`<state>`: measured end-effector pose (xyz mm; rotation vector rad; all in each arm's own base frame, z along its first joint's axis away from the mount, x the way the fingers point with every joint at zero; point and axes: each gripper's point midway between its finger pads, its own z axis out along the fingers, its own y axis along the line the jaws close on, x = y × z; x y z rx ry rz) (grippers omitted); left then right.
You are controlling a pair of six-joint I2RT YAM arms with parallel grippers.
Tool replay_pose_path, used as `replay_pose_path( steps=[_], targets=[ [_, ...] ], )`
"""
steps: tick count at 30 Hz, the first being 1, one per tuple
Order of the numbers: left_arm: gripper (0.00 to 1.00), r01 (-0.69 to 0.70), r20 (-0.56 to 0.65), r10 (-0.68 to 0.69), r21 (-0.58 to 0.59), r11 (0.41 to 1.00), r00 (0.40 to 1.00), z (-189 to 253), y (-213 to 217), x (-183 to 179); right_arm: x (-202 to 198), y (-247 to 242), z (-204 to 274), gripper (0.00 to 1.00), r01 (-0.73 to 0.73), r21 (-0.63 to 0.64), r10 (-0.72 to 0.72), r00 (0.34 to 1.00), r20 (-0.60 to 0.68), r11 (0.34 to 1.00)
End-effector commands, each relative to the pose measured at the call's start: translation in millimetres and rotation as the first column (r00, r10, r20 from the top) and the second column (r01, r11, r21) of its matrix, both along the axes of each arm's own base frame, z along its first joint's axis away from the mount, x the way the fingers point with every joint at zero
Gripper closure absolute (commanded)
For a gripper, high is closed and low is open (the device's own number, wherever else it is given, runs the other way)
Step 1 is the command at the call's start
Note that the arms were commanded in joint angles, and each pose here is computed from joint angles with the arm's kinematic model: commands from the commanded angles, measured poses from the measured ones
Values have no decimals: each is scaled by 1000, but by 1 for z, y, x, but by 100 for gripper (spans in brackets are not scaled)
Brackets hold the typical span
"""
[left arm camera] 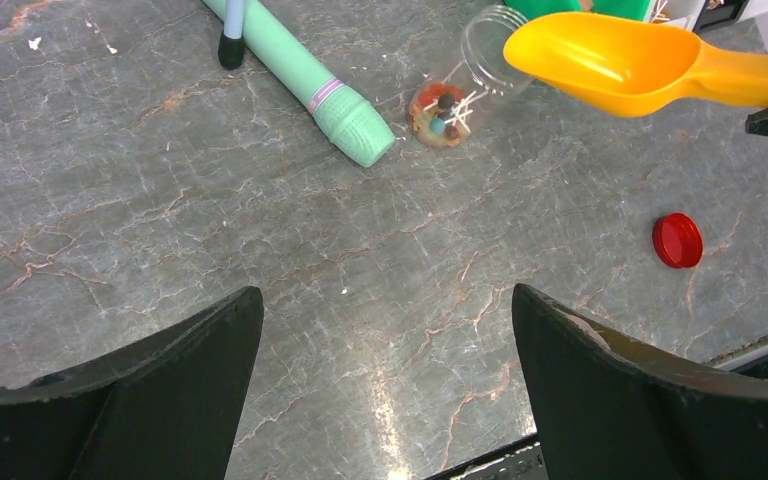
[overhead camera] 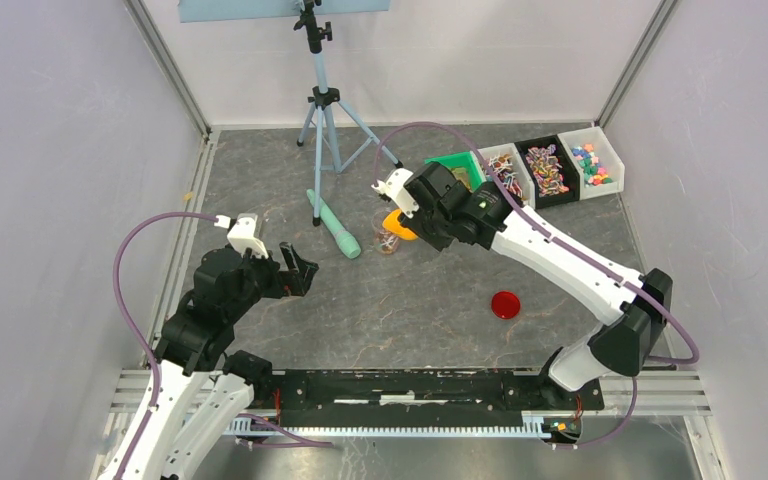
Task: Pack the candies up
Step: Place the fake candies in the packing bottle, then scoop the fake candies from the storage box.
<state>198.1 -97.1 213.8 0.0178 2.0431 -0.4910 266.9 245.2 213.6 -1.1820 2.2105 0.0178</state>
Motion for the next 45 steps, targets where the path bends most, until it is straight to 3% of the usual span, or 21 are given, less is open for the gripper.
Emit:
replay_pose_path(
  steps=[1, 19, 26, 29, 33, 38, 45],
  targets=[
    [0, -13, 33, 13, 5, 1000, 999, 6, 3, 3, 4, 10, 25, 100, 0, 62, -2, 999, 36, 998],
    [0, -12, 33, 12, 9, 1000, 999, 5, 3, 4, 4, 12, 38, 100, -19, 65, 16, 999, 45, 998],
    [0, -4, 26, 3, 7, 1000, 1000, 4, 1, 4, 2, 20, 59, 100, -165, 167, 130, 971, 201, 972],
    [0, -1, 23, 0, 5, 1000, 1000, 4, 0, 4, -1, 22, 62, 100, -269, 208, 191, 925, 329, 940],
    [0, 0, 26, 0, 4, 1000, 1000, 5, 0, 4, -2, 15, 82, 100, -336, 289, 139, 831, 538, 896],
    [0, 6, 21, -6, 3, 1000, 1000, 3, -1, 4, 18, -20, 97, 100, -192, 265, -30, 757, 653, 945],
    [0, 5, 17, -5, 4, 1000, 1000, 2, -1, 4, 54, -54, 92, 100, 10, 168, -114, 774, 623, 986]
  ],
)
